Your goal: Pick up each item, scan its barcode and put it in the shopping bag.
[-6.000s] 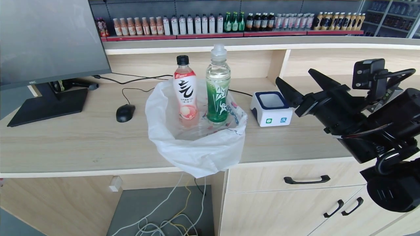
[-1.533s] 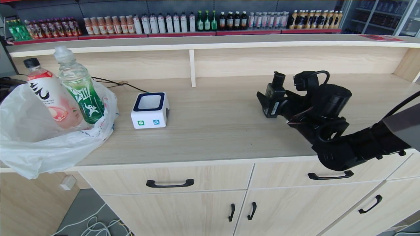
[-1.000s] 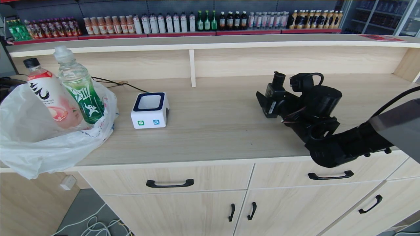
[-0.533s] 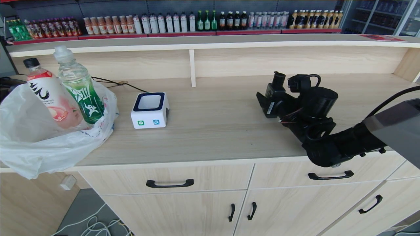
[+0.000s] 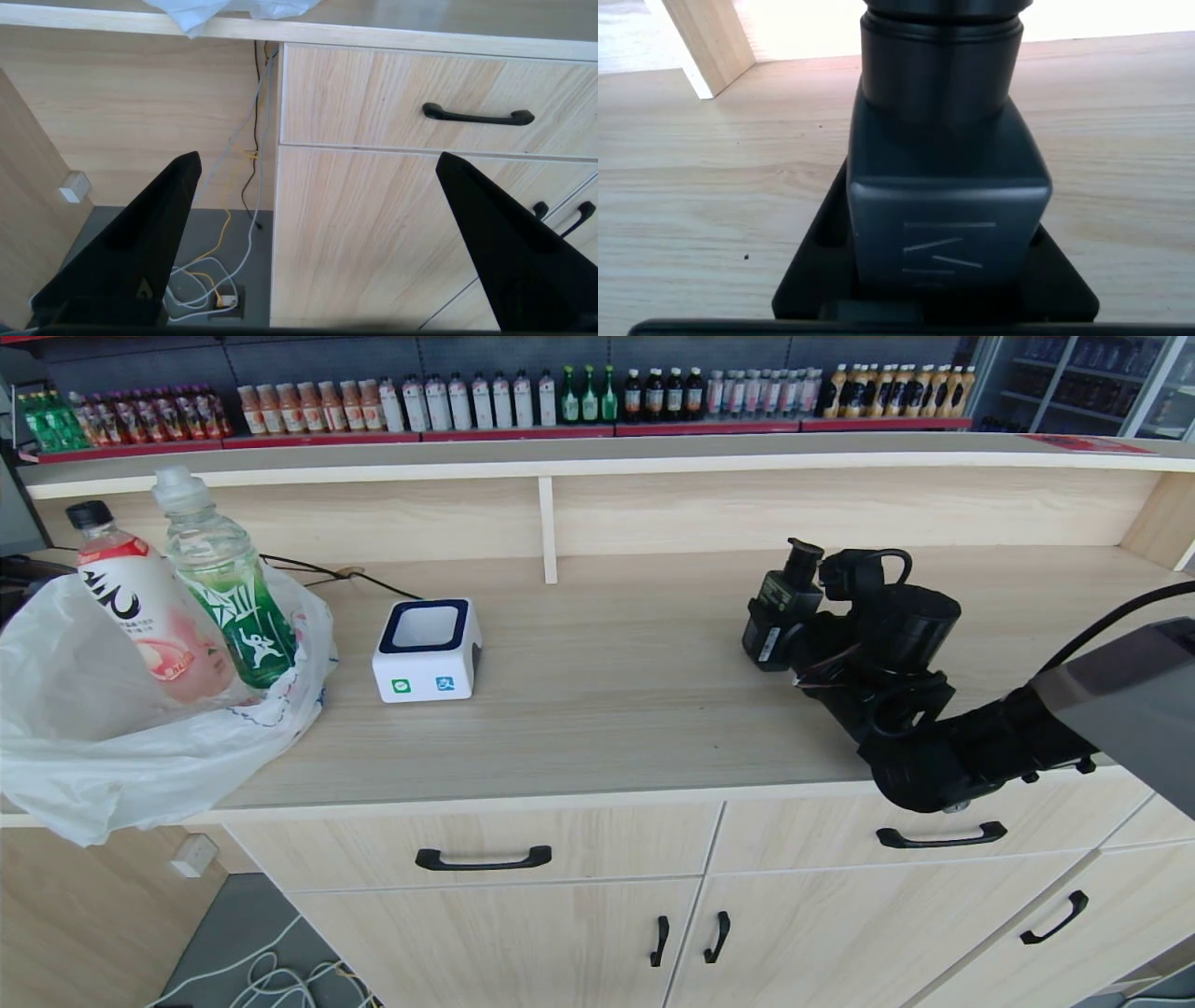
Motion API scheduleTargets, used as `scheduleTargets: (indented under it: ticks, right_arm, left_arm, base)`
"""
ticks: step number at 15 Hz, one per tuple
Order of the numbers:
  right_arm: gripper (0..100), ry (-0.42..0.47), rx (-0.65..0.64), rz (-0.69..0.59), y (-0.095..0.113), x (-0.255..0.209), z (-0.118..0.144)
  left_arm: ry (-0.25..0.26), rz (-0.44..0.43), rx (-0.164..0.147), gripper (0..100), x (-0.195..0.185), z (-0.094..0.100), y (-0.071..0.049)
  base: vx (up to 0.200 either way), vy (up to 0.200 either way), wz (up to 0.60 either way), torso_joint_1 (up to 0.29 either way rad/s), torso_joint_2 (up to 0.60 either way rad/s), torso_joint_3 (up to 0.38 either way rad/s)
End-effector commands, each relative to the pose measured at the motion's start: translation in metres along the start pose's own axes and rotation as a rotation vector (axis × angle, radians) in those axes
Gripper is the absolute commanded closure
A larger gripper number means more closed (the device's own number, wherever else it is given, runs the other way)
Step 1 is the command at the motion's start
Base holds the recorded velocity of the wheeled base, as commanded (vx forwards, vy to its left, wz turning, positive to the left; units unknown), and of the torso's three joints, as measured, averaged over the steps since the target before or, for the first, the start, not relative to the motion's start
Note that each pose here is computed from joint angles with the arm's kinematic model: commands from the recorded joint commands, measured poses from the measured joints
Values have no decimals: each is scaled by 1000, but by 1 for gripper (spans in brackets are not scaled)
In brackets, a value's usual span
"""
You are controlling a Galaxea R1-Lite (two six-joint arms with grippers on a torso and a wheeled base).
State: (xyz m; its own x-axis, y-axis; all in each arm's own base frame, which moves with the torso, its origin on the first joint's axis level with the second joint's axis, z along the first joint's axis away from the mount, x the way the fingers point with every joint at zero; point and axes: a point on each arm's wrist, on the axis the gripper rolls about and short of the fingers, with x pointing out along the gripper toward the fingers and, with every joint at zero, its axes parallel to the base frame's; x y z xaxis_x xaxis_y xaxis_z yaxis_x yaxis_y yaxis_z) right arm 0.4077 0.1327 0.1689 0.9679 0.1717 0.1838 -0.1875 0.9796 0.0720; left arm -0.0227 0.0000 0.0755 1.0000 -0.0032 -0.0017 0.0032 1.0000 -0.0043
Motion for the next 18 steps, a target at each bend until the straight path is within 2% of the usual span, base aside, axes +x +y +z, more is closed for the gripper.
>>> scheduleTargets:
  ticks: [1, 4, 8, 11, 15, 18]
  right_arm:
    - [100, -3, 0, 0, 0, 0, 1]
    - [100, -20, 2, 4, 1, -2, 8]
    - [100, -72, -9, 19, 6, -19, 39]
    - [100, -78, -20, 24, 5, -43, 57]
    - [100, -76, -28, 32, -5, -124, 85]
    - [100, -75, -63, 33, -13, -172, 95]
  left_arm:
    - [0, 0, 0, 0, 0, 0, 0]
    - [0, 0, 0, 0, 0, 0, 0]
    - [0, 0, 0, 0, 0, 0, 0]
    - [0, 0, 0, 0, 0, 0, 0]
    - [0, 0, 0, 0, 0, 0, 0]
    - [0, 0, 0, 0, 0, 0, 0]
  base:
    - [0, 0, 0, 0, 0, 0]
    - [0, 0, 0, 0, 0, 0]
    - [0, 0, 0, 0, 0, 0]
    - [0, 0, 0, 0, 0, 0]
    - [0, 0, 0, 0, 0, 0]
    - [0, 0, 0, 0, 0, 0]
